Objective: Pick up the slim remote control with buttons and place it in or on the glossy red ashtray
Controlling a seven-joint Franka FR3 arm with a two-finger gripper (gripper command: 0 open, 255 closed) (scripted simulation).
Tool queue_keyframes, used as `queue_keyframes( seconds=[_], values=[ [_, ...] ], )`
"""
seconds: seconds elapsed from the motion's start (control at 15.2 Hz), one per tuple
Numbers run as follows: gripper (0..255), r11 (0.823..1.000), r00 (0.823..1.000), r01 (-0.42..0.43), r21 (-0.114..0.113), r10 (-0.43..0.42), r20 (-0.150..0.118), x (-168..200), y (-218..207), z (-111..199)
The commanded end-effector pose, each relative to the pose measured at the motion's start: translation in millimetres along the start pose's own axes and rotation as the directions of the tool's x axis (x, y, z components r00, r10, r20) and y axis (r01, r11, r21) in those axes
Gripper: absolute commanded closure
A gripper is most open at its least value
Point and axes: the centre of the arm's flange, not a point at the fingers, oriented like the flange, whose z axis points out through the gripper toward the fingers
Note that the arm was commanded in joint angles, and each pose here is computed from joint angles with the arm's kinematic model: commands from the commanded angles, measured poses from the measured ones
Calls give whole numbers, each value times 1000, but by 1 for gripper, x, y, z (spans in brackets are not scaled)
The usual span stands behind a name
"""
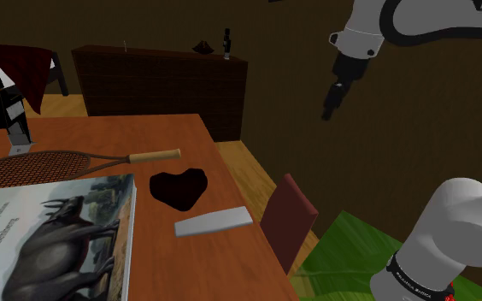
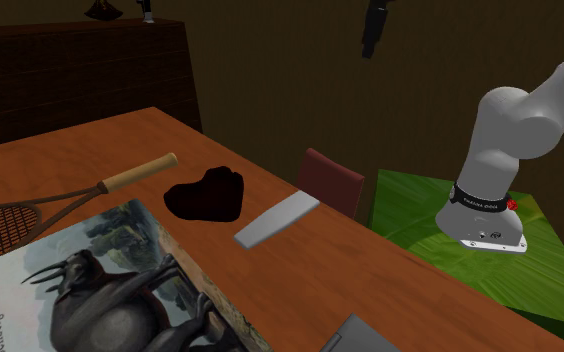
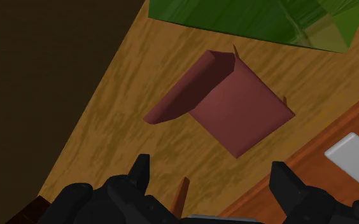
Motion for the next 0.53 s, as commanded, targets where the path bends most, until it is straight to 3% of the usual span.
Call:
queue_keyframes(
  seconds=[0.0, 0.46],
  values=[
    [0, 1000, 1000, 0, 0, 0, 0, 0, 0, 0],
    [0, 980, 980, 196, 43, -197, 1, 56, -50, 49]
  ],
)
